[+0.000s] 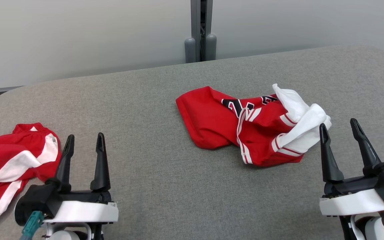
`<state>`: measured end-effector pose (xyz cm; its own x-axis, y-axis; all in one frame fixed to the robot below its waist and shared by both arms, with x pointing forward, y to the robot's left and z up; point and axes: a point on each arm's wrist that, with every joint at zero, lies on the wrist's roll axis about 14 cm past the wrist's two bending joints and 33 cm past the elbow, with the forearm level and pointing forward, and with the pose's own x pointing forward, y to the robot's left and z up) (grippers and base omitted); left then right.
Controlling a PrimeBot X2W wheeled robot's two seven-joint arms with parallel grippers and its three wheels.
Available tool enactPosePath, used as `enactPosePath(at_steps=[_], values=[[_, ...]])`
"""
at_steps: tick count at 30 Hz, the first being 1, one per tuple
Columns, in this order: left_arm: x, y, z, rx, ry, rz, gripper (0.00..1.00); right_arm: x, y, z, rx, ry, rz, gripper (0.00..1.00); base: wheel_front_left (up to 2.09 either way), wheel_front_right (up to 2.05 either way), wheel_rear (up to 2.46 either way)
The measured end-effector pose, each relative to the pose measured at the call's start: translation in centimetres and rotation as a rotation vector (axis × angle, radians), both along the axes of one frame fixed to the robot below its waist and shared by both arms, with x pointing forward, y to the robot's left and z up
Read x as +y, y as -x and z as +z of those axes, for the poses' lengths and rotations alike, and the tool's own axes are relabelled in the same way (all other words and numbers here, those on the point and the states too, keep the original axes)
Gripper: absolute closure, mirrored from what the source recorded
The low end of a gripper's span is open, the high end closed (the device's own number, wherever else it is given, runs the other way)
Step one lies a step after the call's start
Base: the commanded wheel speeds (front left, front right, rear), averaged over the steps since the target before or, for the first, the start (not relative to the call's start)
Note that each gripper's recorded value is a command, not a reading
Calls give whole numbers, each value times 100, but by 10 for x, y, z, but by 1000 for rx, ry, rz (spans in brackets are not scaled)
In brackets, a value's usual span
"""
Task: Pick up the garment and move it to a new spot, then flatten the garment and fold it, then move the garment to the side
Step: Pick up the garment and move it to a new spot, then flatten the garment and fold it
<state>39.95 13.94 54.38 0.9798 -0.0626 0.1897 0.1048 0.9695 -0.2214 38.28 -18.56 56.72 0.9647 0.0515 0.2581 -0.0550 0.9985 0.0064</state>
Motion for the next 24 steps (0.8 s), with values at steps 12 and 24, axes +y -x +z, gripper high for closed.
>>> enactPosePath(at_steps=[12, 24], values=[[27, 13, -13, 36, -12, 72, 0, 9, 4, -10, 28, -6, 26, 0, 0, 0, 0], [-1, 9, -30, 87, 18, -17, 0, 14, 3, -15, 43, -4, 40, 0, 0, 0, 0]])
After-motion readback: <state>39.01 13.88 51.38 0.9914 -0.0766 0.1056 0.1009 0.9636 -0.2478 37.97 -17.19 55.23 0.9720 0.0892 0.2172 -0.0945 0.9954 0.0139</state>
